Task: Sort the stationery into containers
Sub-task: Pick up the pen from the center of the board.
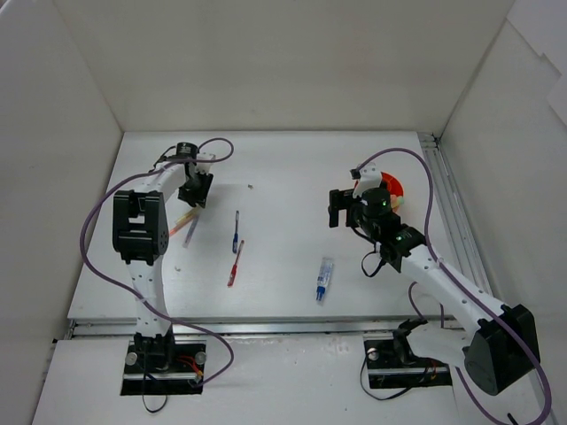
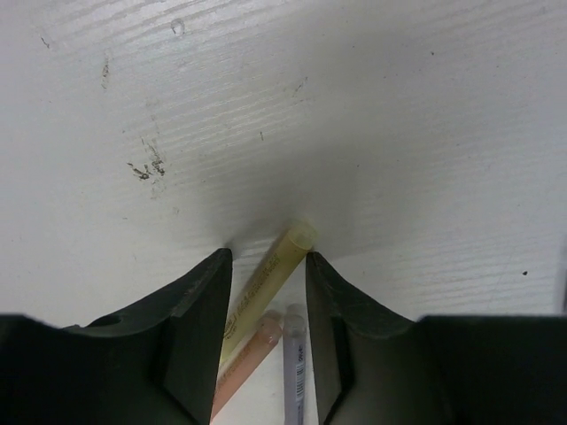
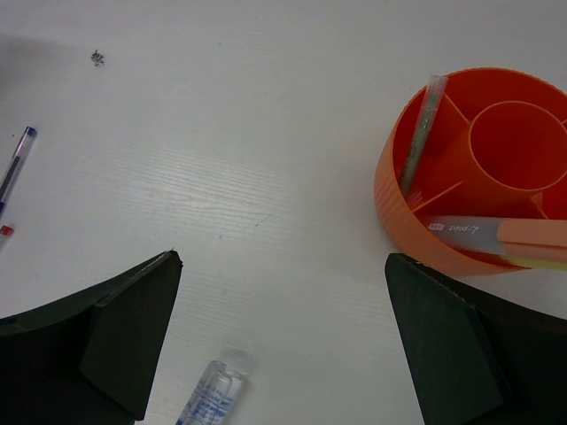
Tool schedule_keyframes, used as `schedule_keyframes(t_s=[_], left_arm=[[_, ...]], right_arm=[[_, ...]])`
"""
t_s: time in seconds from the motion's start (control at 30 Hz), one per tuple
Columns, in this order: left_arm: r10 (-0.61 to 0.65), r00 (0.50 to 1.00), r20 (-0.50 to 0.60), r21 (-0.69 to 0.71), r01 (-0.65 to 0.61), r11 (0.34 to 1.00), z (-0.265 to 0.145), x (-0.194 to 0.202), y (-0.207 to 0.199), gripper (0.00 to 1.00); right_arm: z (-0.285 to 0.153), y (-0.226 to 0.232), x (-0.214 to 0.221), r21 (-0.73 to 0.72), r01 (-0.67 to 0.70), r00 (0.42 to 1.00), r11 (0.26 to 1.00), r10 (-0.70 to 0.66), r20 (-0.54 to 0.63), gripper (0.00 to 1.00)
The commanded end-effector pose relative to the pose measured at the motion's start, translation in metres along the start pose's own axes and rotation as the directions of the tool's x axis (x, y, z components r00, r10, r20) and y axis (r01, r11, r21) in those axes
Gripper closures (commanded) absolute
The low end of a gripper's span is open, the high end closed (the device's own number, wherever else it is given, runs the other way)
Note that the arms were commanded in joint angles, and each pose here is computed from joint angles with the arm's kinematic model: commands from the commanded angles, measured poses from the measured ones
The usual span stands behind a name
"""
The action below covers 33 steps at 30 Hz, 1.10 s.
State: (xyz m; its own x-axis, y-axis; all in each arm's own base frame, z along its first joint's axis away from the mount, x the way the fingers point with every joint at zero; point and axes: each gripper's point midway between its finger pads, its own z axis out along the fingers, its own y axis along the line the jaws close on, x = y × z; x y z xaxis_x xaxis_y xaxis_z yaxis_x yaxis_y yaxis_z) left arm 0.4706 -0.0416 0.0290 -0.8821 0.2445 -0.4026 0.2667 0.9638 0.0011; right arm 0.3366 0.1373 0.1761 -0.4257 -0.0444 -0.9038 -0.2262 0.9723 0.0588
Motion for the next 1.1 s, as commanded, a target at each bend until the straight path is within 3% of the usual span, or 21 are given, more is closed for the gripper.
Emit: schedule_keyframes(t_s=[0.0,0.1,0.47,0.73,0.9,1.07], left_arm=[[0.005,0.999,0.037,-0.026,-0.004,1.0,-0.013,-0.016,0.001,0.66],[0.007,0.999,0.035,-0.028,-0.006,1.0,-0.014,-0.015,0.002,0.76],[0.047,0.994,0.1,-0.049,-0.042,0.998,-0.017,-0.054,-0.003,0.92],[0.075,0.972,0.222,-0.092,-0.056,0.994,-0.062,-0.087,-0.006,1.0],[-0.006,0.949,0.315,-0.048,0.022,0.999,-0.1,-0.101,-0.02,1.0],[-0.252,0.895,0.369,0.058,0.249,0.967,-0.138,-0.106,-0.036,1.0]], right_arm=[[-0.006,-0.001,-0.025,0.004,-0.018,0.997,1.0,0.018,0.079,0.02],[-0.007,-0.001,-0.027,0.005,-0.022,0.996,1.0,0.022,0.084,0.02],[-0.016,-0.001,-0.031,-0.007,-0.024,0.995,1.0,0.024,0.099,0.02],[-0.022,0.009,-0.035,-0.069,-0.029,0.993,0.997,0.037,0.11,0.02],[-0.025,0.026,-0.035,-0.161,0.002,0.993,0.987,0.018,0.12,0.02],[-0.03,0.05,-0.033,-0.268,0.052,0.989,0.962,-0.013,0.146,0.02]])
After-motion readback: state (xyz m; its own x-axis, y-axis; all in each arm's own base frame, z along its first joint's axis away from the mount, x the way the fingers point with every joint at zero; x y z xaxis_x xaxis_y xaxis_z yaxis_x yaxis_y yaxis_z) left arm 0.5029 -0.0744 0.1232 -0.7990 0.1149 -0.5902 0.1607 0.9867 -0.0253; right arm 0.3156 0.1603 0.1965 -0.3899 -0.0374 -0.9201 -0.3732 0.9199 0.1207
